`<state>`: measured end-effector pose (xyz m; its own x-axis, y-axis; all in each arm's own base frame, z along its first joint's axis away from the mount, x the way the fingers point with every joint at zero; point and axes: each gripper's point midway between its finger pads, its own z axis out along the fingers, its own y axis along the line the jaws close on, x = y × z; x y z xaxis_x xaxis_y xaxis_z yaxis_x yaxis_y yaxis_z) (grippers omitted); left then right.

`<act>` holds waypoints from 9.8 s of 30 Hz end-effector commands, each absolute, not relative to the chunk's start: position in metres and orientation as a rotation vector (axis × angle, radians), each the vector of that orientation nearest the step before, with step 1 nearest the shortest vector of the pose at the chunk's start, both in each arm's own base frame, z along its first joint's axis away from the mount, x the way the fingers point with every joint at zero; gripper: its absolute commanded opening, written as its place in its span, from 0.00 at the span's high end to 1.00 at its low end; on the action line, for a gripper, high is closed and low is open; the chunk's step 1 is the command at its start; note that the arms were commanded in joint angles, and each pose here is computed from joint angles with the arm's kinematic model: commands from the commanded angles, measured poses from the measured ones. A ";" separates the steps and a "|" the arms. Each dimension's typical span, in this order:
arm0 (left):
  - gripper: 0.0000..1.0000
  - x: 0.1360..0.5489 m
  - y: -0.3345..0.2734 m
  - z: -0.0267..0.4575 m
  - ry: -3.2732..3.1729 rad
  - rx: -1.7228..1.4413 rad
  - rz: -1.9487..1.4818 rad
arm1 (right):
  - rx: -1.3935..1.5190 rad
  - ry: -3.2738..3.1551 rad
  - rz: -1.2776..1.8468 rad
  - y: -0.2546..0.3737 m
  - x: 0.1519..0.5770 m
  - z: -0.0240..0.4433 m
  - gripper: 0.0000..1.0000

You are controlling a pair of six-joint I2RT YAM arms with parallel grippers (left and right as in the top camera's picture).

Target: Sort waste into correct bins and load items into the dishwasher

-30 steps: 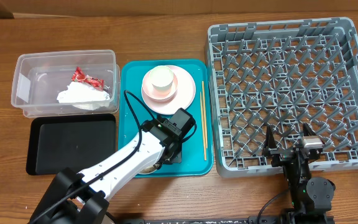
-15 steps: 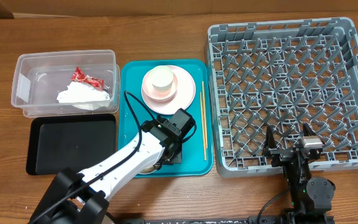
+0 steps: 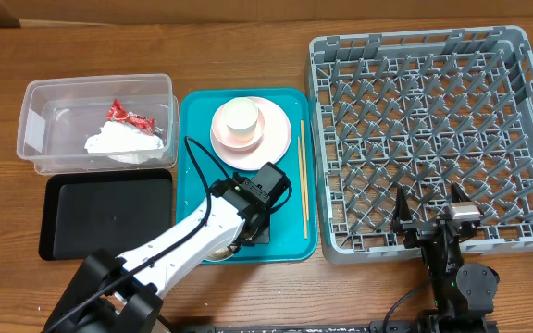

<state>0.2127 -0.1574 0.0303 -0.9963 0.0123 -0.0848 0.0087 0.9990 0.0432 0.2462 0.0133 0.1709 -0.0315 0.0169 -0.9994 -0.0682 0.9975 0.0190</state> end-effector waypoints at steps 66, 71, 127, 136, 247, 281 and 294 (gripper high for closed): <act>0.96 0.306 0.017 0.192 2.479 -0.461 -1.280 | -0.042 1.592 0.069 0.013 0.246 0.170 0.00; 0.96 0.298 0.036 0.196 2.271 -0.521 -1.405 | -0.042 1.592 0.069 0.013 0.246 0.170 0.00; 0.96 0.284 0.083 0.230 1.731 -0.621 -1.529 | -0.042 1.592 0.069 0.013 0.246 0.170 0.00; 0.96 0.284 0.083 0.231 1.720 -0.655 -1.558 | -0.042 1.592 0.069 0.013 0.246 0.170 0.00; 0.95 0.267 -0.157 0.054 3.079 0.047 0.042 | 0.100 1.583 0.250 0.018 0.246 0.174 0.00; 0.22 0.336 0.047 0.249 2.524 -0.891 -0.171 | -0.282 2.187 1.288 0.179 0.255 0.290 0.00; 0.00 0.317 0.075 0.239 2.542 -1.036 -0.133 | -0.294 2.490 0.505 0.235 0.267 0.174 0.00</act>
